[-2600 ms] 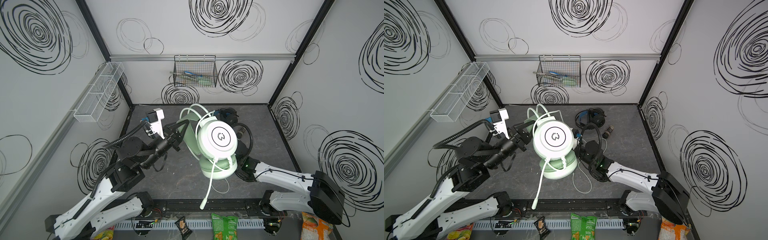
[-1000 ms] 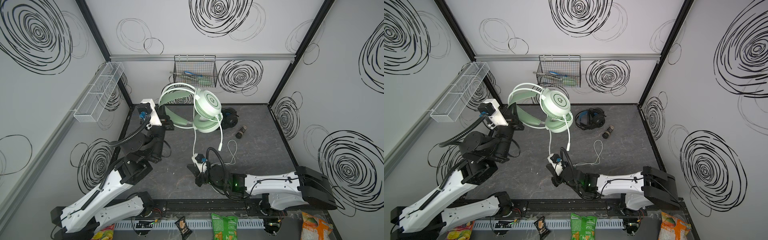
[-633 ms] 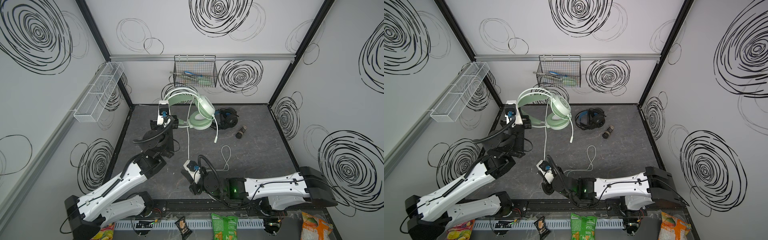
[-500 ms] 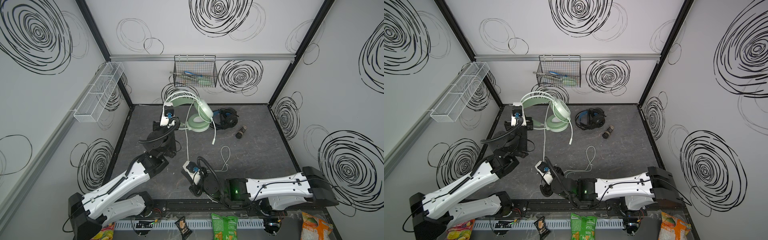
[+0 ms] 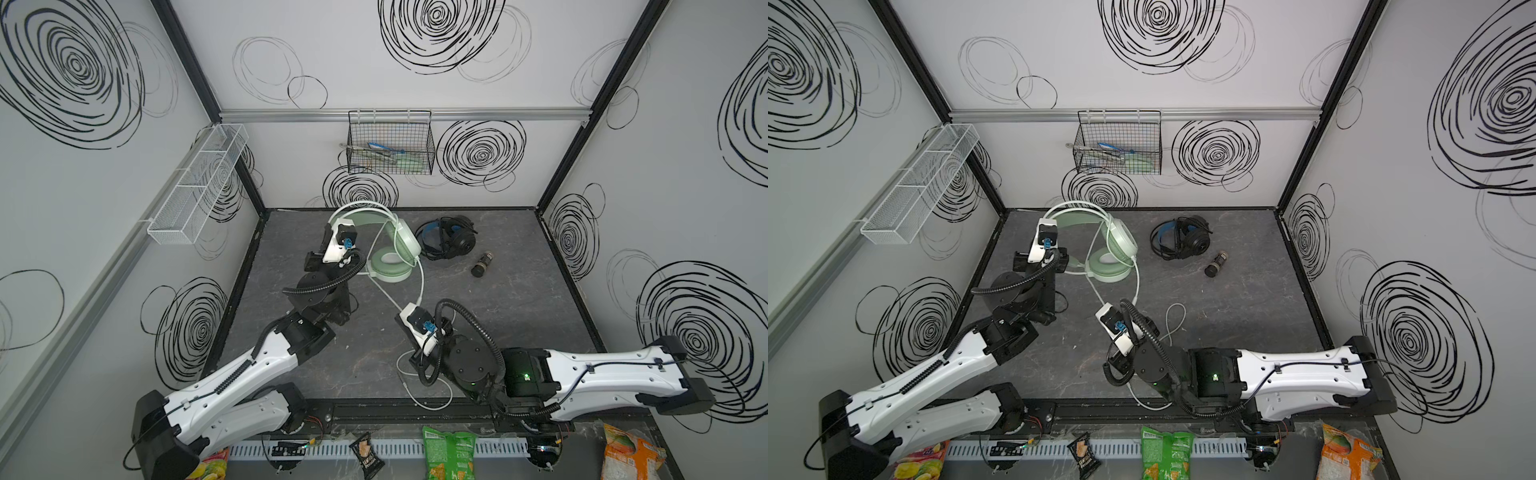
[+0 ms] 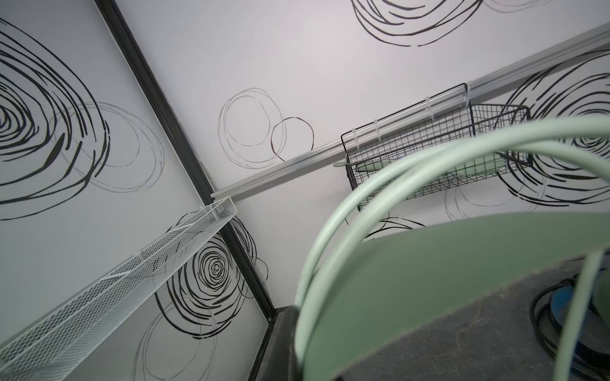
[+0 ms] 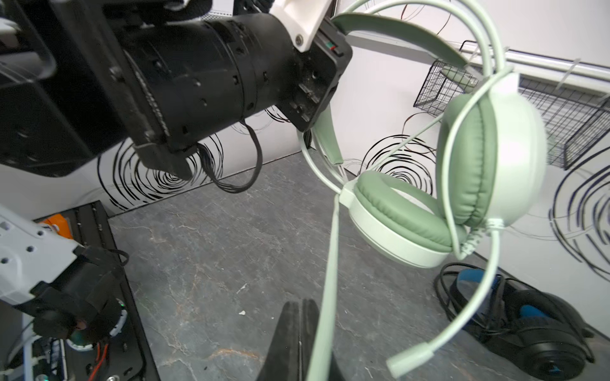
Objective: Wrap the headphones
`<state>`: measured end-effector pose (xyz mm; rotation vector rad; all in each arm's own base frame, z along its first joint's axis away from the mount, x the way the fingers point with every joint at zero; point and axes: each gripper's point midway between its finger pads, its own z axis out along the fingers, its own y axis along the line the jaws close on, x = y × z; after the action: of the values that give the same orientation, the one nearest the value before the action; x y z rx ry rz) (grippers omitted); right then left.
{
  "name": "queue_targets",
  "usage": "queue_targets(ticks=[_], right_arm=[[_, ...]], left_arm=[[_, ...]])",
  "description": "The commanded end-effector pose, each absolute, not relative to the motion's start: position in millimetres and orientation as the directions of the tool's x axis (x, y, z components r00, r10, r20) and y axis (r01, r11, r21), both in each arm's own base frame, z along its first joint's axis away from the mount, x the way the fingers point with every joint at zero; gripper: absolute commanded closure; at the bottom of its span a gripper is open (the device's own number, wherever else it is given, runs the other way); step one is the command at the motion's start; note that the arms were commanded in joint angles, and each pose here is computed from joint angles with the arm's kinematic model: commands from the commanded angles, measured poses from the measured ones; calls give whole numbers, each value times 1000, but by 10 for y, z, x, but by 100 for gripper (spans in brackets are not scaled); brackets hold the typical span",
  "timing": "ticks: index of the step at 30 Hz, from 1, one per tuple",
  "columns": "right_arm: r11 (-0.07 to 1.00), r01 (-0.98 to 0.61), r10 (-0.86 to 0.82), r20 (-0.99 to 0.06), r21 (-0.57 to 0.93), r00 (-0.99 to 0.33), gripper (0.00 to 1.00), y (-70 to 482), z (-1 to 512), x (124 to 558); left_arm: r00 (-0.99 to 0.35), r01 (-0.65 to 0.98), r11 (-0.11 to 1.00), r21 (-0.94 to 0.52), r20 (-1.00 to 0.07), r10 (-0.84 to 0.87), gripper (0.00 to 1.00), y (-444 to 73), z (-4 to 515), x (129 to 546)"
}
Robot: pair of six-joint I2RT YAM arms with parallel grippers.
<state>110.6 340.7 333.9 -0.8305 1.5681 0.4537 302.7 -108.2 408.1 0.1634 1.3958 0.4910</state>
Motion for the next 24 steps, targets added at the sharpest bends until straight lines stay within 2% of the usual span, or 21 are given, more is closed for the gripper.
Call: queue_targets(ticks=[1, 12, 17, 24], right_arm=[[690, -674, -310, -949, -265, 56, 97, 3266, 3542, 1205], [719, -535, -478, -875, -444, 83, 95, 3040, 3618, 1572], [755, -504, -439, -894, -419, 84, 95, 2852, 3772, 1701], [771, -552, -317, -943, -317, 99, 97, 2819, 4047, 1648]], left_arm=[[69, -245, 845, 475, -861, 504, 100, -1114, 4098, 3002], [9, -102, 720, 687, -723, 691, 100, -1509, 3787, 2873], [22, 15, 690, 724, -690, 723, 100, -1673, 3639, 2792], [25, 117, 696, 709, -702, 711, 100, -1849, 3494, 2744]])
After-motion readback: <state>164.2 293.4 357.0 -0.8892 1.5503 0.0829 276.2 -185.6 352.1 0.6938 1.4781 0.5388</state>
